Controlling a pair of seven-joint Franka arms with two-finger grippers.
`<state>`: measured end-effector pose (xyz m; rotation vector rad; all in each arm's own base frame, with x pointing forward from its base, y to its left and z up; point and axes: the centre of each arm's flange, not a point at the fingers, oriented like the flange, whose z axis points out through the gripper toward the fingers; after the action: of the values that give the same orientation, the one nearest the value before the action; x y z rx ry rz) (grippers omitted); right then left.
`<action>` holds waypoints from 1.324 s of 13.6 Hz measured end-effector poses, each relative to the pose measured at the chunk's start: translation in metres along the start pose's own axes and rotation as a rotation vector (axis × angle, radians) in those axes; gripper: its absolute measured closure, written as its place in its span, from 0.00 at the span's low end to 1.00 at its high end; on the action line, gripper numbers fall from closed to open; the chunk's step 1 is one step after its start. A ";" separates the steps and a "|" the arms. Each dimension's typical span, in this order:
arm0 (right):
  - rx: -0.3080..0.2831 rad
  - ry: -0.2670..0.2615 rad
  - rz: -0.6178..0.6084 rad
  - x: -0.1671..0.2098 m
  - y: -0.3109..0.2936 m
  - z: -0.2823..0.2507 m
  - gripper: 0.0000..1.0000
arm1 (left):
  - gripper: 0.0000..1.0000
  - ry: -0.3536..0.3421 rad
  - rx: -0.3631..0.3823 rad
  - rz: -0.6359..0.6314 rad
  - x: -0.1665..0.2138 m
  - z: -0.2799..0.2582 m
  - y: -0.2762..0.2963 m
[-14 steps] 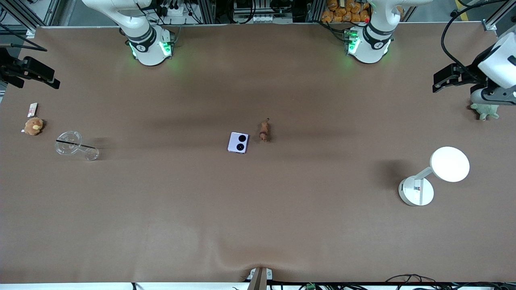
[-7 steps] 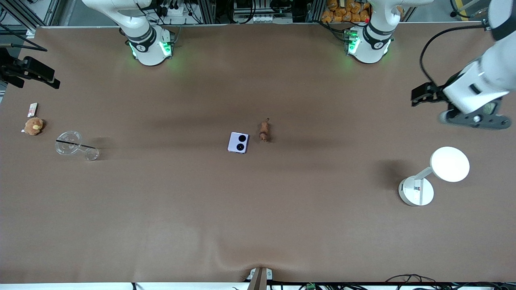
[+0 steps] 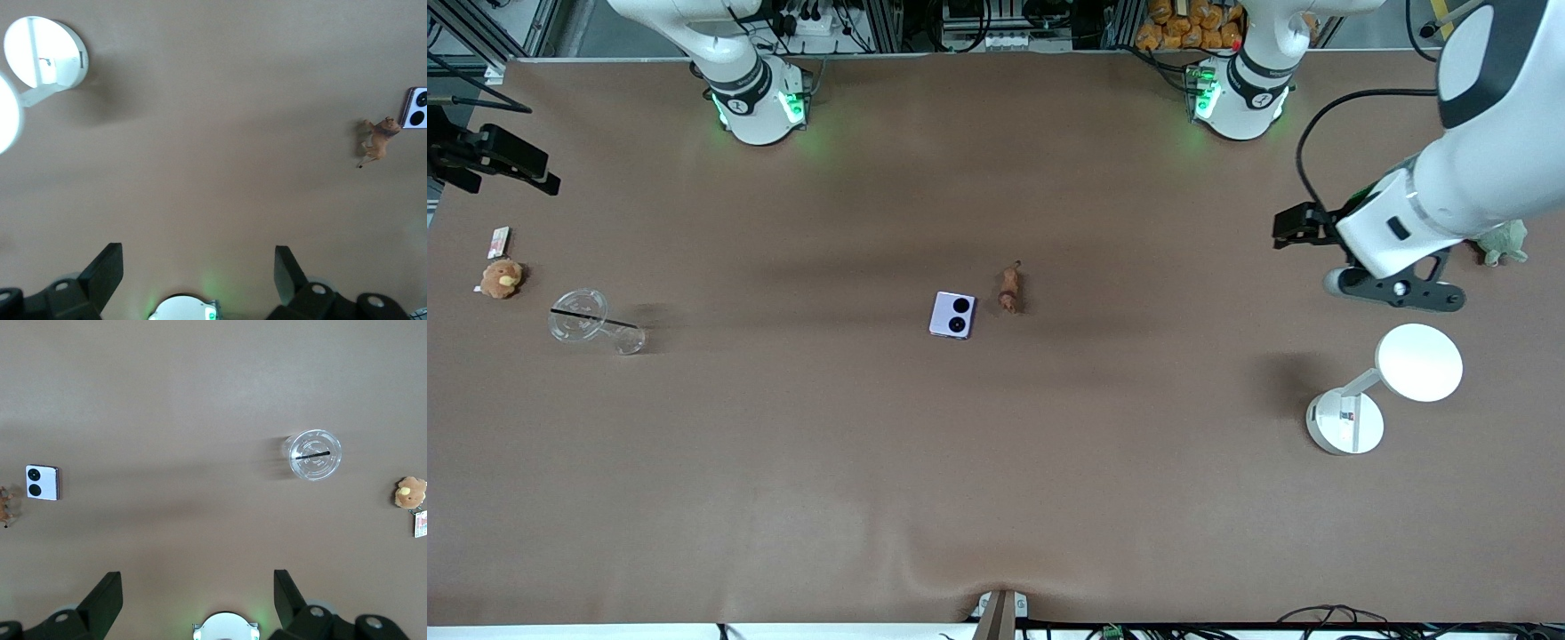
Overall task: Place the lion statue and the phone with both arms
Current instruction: 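Reach the left gripper toward the brown lion figurine beside the phone, then lower the left gripper and close it on the lion figurine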
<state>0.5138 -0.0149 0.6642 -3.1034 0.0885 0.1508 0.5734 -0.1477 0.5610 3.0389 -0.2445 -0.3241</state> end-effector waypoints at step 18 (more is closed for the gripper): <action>0.000 -0.003 0.003 0.000 0.002 0.001 0.00 | 0.00 0.019 0.059 -0.182 -0.013 0.235 0.353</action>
<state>0.5136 -0.0167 0.6631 -3.1026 0.0937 0.1562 0.4569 -0.5072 0.3670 3.1273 0.0246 -0.3043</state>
